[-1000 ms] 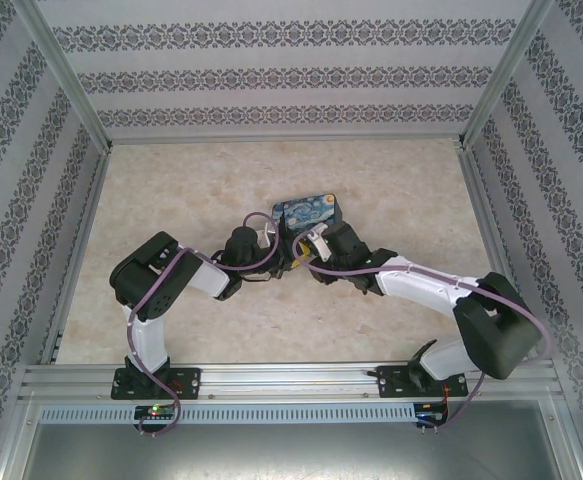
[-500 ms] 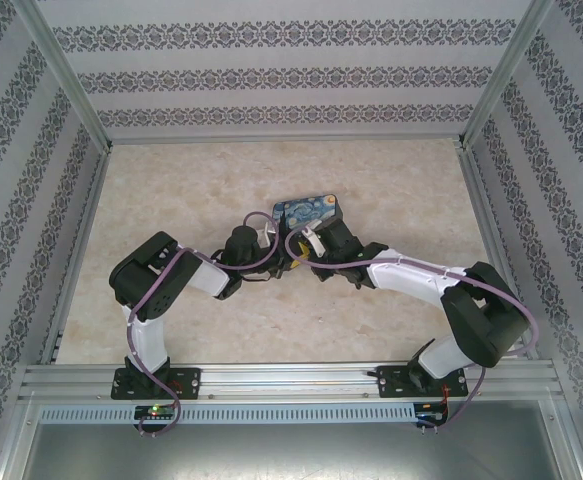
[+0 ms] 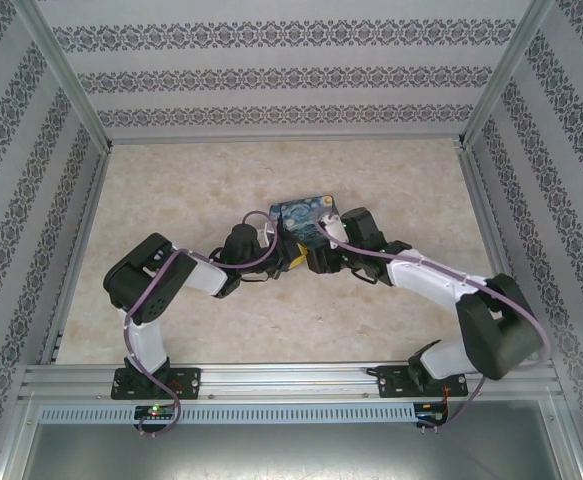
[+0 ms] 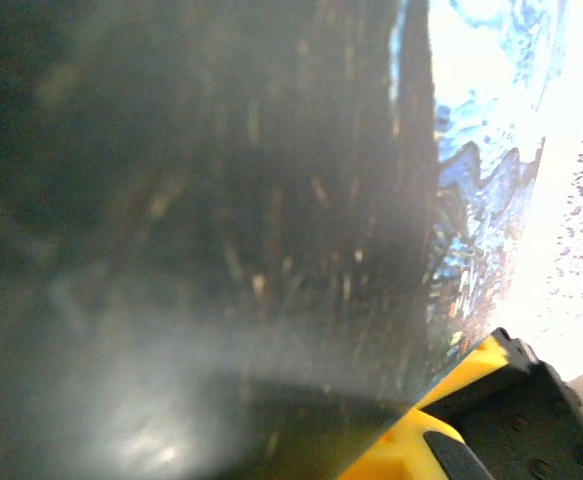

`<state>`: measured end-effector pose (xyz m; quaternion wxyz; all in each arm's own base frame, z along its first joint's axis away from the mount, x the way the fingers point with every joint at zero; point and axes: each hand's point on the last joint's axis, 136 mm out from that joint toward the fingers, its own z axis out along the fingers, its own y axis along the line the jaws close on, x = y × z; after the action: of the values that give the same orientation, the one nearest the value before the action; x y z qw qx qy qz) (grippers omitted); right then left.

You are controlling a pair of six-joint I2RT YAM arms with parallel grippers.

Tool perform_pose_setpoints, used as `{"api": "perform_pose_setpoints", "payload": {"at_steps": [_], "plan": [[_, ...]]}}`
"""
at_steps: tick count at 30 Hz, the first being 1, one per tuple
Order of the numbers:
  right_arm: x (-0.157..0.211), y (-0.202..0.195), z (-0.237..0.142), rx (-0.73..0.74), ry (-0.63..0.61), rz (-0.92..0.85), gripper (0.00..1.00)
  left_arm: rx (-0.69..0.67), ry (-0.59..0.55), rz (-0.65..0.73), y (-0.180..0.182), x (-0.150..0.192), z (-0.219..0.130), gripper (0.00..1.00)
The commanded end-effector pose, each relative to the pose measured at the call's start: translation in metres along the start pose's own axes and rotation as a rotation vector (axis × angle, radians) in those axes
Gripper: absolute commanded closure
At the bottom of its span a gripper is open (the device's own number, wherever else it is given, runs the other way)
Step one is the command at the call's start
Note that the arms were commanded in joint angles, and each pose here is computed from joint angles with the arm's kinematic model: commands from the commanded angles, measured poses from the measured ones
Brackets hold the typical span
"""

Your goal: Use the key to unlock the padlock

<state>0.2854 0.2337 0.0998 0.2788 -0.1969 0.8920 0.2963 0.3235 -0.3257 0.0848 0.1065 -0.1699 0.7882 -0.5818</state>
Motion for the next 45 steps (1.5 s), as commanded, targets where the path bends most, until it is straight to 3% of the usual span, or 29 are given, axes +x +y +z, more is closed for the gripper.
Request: {"api": "perform_pose_setpoints", "payload": {"at_steps": [1, 6, 16, 25, 33, 40, 45], "plan": [[-0.004, 0.011, -0.013, -0.082, -0.069, 0.096, 0.44, -0.061, 0.034, 0.067, 0.000, 0.007, -0.002, 1.00], [0.005, 0.011, -0.015, -0.112, -0.117, 0.233, 0.39, -0.181, 0.054, 0.138, 0.011, 0.009, -0.009, 1.00], [0.020, 0.005, 0.006, -0.104, -0.145, 0.386, 0.37, -0.270, 0.091, 0.177, 0.024, 0.013, -0.013, 0.86], [0.009, -0.003, 0.018, -0.084, -0.175, 0.442, 0.37, -0.281, 0.094, 0.199, 0.020, 0.018, -0.022, 0.56], [-0.025, -0.021, 0.017, -0.061, -0.231, 0.478, 0.37, -0.292, 0.053, 0.253, 0.002, 0.019, -0.043, 0.28], [-0.064, -0.035, 0.014, -0.100, -0.274, 0.505, 0.37, -0.311, 0.017, 0.295, -0.011, 0.014, -0.054, 0.19], [-0.050, -0.032, 0.009, -0.104, -0.268, 0.503, 0.39, -0.352, -0.028, 0.337, -0.017, 0.003, -0.061, 0.15]]}}
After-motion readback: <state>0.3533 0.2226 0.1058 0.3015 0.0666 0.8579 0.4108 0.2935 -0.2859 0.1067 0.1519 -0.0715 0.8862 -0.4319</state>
